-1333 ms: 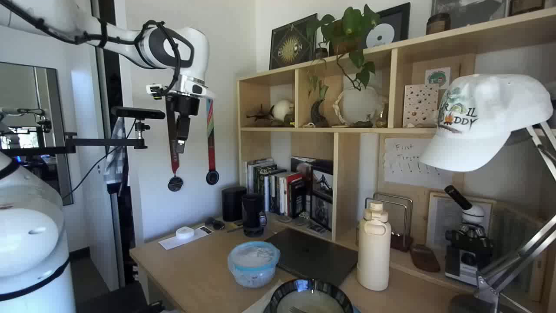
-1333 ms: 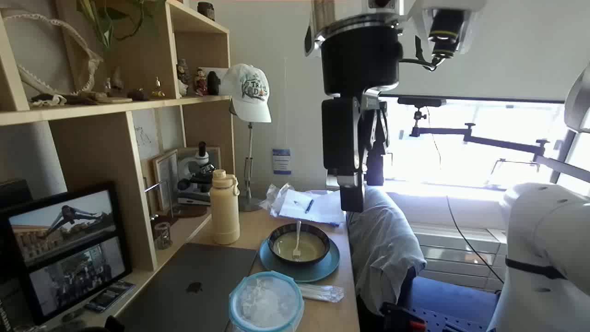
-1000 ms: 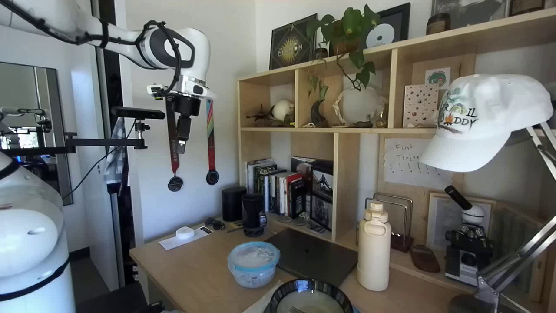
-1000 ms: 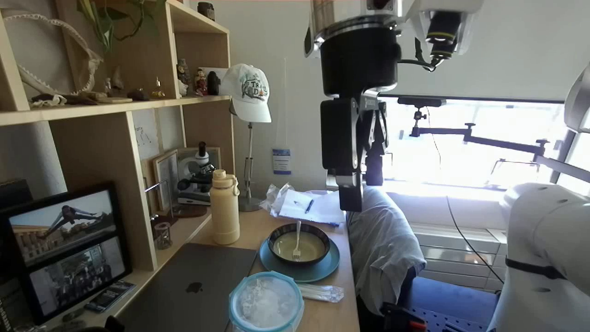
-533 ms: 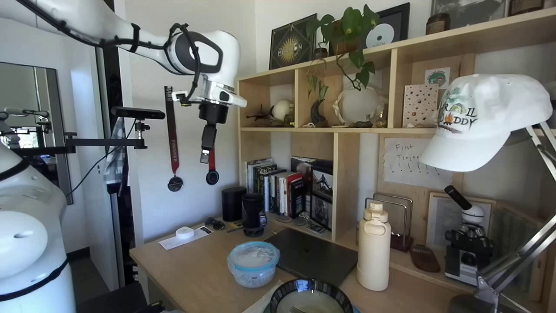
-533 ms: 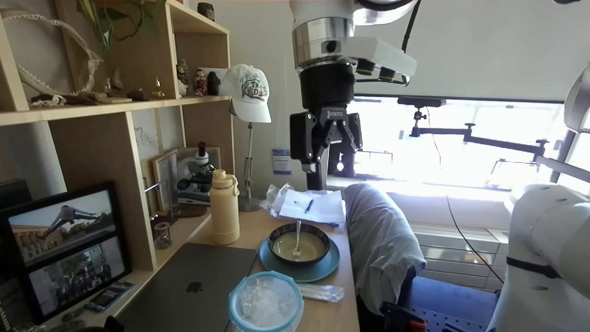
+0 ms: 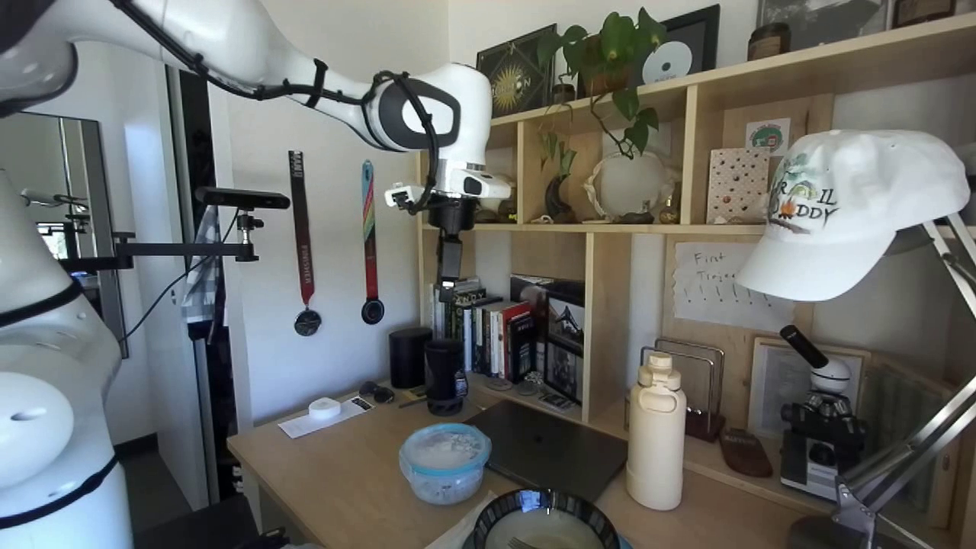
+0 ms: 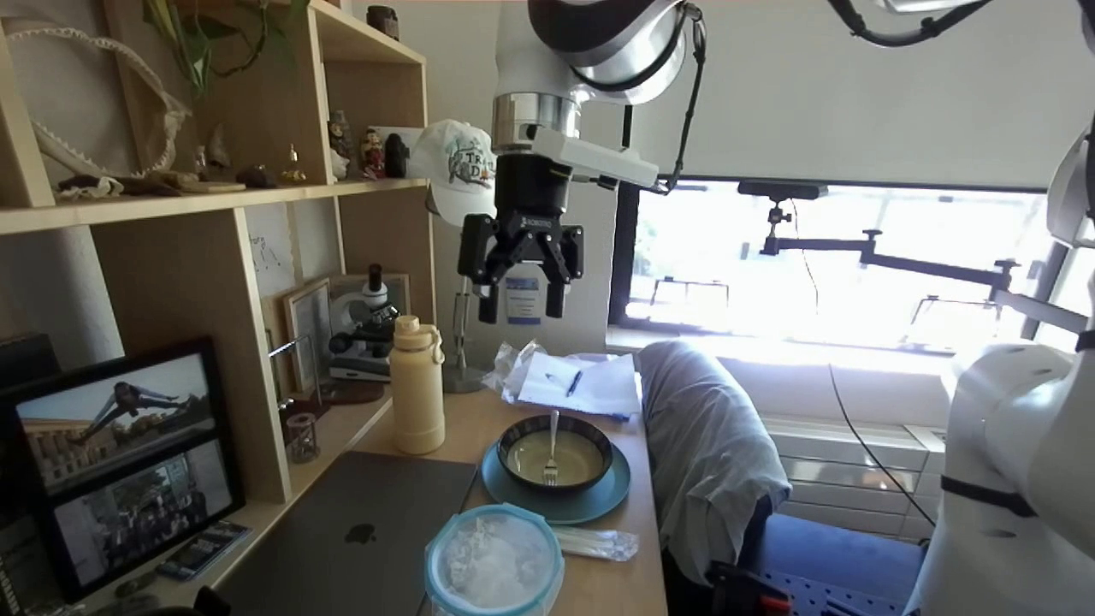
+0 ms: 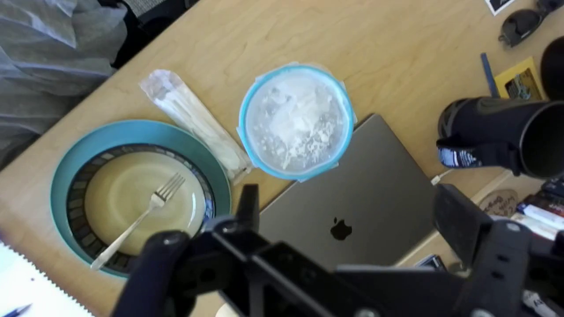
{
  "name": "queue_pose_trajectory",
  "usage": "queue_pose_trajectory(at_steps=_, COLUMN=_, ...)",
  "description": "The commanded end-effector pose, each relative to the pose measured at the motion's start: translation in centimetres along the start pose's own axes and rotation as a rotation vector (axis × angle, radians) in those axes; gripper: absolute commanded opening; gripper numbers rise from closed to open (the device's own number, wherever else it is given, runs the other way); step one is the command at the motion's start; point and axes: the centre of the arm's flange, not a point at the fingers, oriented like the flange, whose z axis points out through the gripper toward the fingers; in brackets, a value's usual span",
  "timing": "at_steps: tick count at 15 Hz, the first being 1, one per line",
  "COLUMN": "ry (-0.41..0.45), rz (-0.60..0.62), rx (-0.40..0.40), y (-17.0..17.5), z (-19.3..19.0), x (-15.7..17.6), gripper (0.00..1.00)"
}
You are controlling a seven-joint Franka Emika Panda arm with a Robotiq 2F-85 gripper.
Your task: Move the yellow bottle to the other side of the table, place the package in the black bowl, and move the black cup to the other side of the table
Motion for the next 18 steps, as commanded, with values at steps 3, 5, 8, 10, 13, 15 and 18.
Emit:
queue_pose_trajectory(at_steps=3, ry=0.073, rz=0.033, rx=-0.041, y=0.5, z=-1.6, x=8.5, gripper=1.0)
queue_pose_trajectory(at_steps=5, ry=0.094, rz=0.038, rx=-0.058, y=0.7, z=-1.8, x=10.9, gripper=1.0)
queue_pose_trajectory(at_steps=8, ry=0.121, rz=0.051, rx=-0.07, y=1.1, z=-1.7, x=14.6, gripper=1.0)
queue_pose_trajectory(at_steps=10, ry=0.142, rz=0.056, rx=-0.081, y=1.5, z=-1.5, x=16.8, gripper=1.0)
queue_pose_trajectory(at_steps=13, ry=0.166, rz=0.071, rx=-0.089, y=2.7, z=-1.0, x=20.0, gripper=1.0)
queue_pose_trajectory(at_steps=15, ry=0.178, rz=0.078, rx=-0.093, y=3.7, z=-0.6, x=22.0, gripper=1.0)
queue_pose_trajectory(at_steps=18, ry=0.166, rz=0.1, rx=-0.093, y=4.5, z=0.3, x=21.1, gripper=1.0)
